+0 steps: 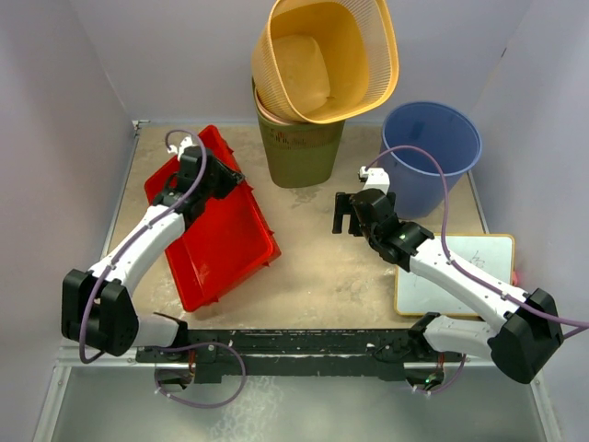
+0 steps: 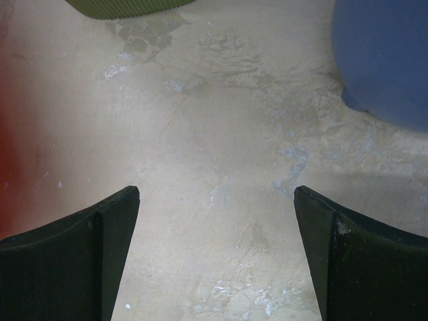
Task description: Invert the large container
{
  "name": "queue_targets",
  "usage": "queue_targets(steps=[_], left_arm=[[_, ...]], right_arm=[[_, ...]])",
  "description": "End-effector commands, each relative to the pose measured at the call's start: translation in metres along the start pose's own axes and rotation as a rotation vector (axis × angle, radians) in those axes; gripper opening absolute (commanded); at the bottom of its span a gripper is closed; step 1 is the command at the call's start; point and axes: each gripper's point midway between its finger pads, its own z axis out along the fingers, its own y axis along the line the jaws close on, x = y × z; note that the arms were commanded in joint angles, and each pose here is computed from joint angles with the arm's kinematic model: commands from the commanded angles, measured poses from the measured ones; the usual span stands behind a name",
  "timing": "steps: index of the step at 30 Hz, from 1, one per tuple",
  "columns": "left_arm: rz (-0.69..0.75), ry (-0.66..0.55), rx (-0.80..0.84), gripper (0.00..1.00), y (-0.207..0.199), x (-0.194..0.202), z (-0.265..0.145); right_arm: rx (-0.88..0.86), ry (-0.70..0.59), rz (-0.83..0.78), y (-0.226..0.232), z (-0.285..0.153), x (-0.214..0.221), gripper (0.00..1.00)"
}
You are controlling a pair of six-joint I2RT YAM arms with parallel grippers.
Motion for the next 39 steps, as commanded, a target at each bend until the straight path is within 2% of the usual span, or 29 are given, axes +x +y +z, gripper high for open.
queue_targets(steps=[1,7,13,20,29,33,39], left_arm=[[-0.093,0.012,0.374,0.00,-0.067,-0.029,-0.024],[-0.136,0.026,0.501,0.00,-0.091,-0.042,-0.045],[-0.253,0.067,0.691,0.00,-0.126,-0.050,-0.072],[-0.350,0.100,0.780,0.00,-0.133,-0.051,-0.088],[-0.411,0.117,0.679,0.00,-0.060,-0.043,-0.068],[-0.345,0.135,0.601,0.00,-0.020,-0.042,-0.060],[-0.231,0.197,0.386,0.00,0.046,-0.035,-0.044]], right_arm=[[0.013,-0.034,0.020,-0.003,-0.004,-0.009,1.00],[0.020,-0.034,0.018,-0.004,-0.003,-0.008,1.00],[0.014,-0.036,0.019,-0.002,-0.001,-0.009,1.00],[0.013,-0.035,0.017,0.000,0.001,-0.009,1.00],[0.013,-0.035,0.011,-0.001,0.000,-0.009,1.00],[0.011,-0.036,0.007,-0.001,0.000,-0.009,1.00],[0.007,-0.035,0.006,0.001,0.001,-0.010,1.00]])
